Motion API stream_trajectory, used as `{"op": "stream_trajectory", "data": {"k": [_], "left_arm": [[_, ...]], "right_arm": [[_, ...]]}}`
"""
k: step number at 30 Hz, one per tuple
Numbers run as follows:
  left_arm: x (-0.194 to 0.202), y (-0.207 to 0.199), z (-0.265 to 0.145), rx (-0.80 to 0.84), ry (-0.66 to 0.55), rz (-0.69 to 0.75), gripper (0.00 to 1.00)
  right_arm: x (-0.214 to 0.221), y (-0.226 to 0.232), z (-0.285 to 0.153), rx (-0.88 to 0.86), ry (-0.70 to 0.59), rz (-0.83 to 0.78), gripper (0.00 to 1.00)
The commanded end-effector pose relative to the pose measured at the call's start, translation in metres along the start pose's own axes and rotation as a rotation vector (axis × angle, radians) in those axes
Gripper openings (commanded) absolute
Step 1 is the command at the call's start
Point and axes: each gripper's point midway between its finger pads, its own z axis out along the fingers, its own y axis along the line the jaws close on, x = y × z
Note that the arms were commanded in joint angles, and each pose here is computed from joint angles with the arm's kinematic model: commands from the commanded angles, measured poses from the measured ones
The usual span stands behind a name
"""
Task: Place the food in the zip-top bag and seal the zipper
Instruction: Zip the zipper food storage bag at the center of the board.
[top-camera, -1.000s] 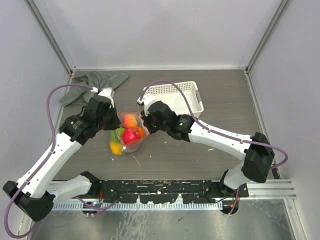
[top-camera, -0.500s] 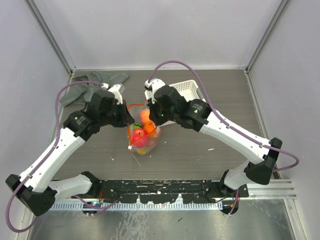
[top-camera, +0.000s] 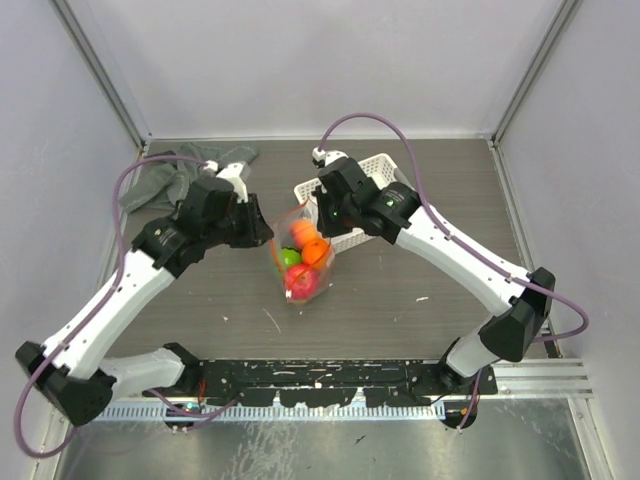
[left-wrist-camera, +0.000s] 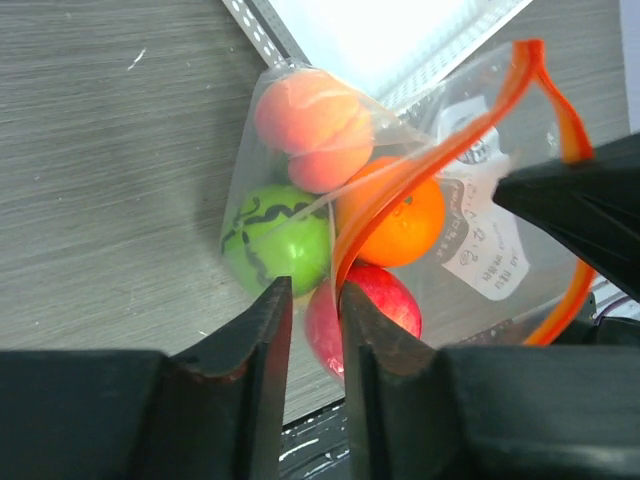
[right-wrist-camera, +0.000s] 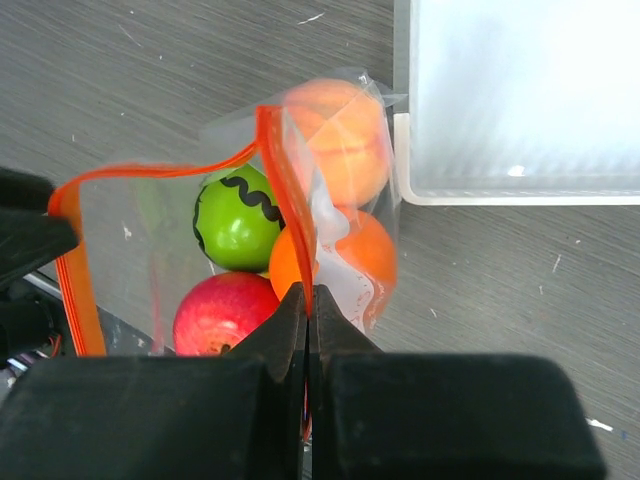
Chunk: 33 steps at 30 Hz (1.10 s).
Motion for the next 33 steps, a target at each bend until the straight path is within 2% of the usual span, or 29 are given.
{"op": "stream_trajectory", "data": {"k": [1, 6, 11, 15, 22, 25, 30, 33], "left_arm": [[-0.019, 0.002, -0.029, 0.014, -0.167, -0.017, 0.31], [-0.003, 0.012, -0.038, 0.039, -0.216, -0.058, 0.39], [0.016, 0.000, -0.035, 0.180, -0.238, -0.129, 0.49], [0.026, -0.009, -0.030, 0.266, -0.299, -0.155, 0.56], [0.038, -0.017, -0.037, 0.300, -0.408, -0.059, 0.63], [0.046, -0.018, -0.032, 0.303, -0.413, -0.031, 0.64], [0.056, -0.005, -0.033, 0.274, -0.452, -0.009, 0.65], [0.056, -0.007, -0.039, 0.323, -0.491, -0.016, 0.70]], "right_arm": [[-0.021, 0.008, 0.007, -0.050, -0.063, 0.072, 0.00], [-0.037, 0.010, 0.011, -0.073, -0.103, 0.116, 0.00], [-0.049, 0.009, 0.015, -0.086, -0.129, 0.151, 0.00], [-0.052, 0.012, 0.021, -0.099, -0.130, 0.167, 0.00], [-0.050, 0.010, 0.029, -0.105, -0.119, 0.177, 0.00], [-0.050, 0.011, 0.030, -0.115, -0.120, 0.184, 0.00], [-0.050, 0.007, 0.034, -0.112, -0.122, 0.191, 0.00], [-0.051, 0.006, 0.036, -0.111, -0.127, 0.197, 0.00]]}}
